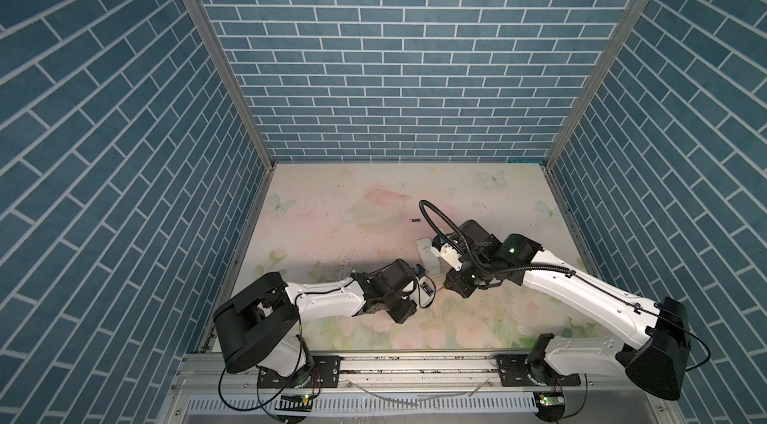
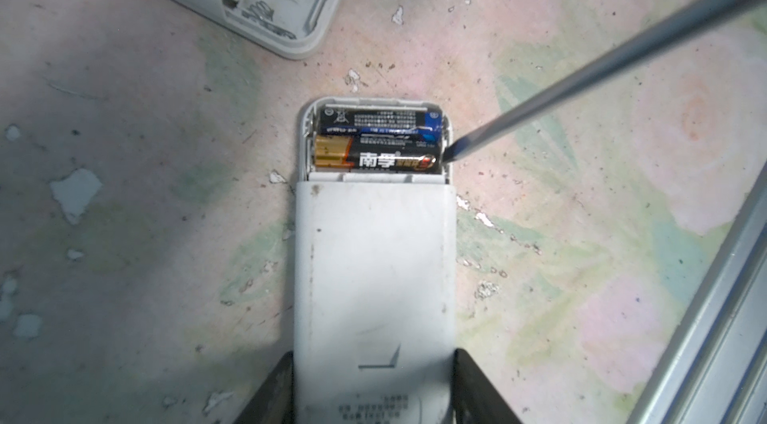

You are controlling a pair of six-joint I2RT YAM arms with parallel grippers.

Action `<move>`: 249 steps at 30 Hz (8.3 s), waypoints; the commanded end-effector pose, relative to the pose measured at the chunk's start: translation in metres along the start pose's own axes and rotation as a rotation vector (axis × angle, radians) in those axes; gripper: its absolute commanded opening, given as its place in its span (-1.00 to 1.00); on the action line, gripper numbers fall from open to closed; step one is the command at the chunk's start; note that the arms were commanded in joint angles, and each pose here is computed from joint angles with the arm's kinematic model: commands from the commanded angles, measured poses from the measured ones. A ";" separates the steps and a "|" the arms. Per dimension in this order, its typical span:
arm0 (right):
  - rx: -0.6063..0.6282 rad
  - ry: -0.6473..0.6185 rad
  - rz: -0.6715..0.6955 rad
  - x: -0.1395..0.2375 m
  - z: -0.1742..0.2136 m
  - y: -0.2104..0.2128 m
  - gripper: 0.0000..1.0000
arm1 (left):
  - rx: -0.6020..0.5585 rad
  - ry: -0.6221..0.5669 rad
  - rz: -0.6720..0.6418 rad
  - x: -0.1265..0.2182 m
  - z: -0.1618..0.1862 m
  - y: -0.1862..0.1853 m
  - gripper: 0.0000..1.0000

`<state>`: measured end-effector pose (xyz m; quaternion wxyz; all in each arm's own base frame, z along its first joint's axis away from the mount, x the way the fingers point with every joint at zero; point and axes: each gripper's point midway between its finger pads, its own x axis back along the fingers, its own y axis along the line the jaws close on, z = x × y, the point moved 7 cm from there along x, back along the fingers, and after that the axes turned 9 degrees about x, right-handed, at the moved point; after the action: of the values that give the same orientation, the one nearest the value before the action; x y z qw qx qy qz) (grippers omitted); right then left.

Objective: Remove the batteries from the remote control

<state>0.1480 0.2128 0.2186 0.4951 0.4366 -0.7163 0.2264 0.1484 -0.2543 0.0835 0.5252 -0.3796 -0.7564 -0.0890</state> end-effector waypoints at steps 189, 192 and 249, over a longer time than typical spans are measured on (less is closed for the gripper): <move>0.117 0.067 0.002 0.007 0.001 0.001 -1.00 | -0.002 0.047 0.015 0.002 0.017 0.001 -0.17; 0.121 0.071 -0.003 0.004 0.000 0.002 -1.00 | -0.002 0.048 0.013 0.002 0.017 0.001 -0.16; 0.030 -0.304 0.232 -0.004 -0.009 0.009 -1.00 | -0.018 0.038 0.062 0.001 0.009 -0.006 -0.17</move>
<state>0.1286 0.2169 0.2067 0.4075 0.4175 -0.7714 0.2542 0.1470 -0.2483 0.0835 0.5238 -0.3733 -0.7610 -0.0847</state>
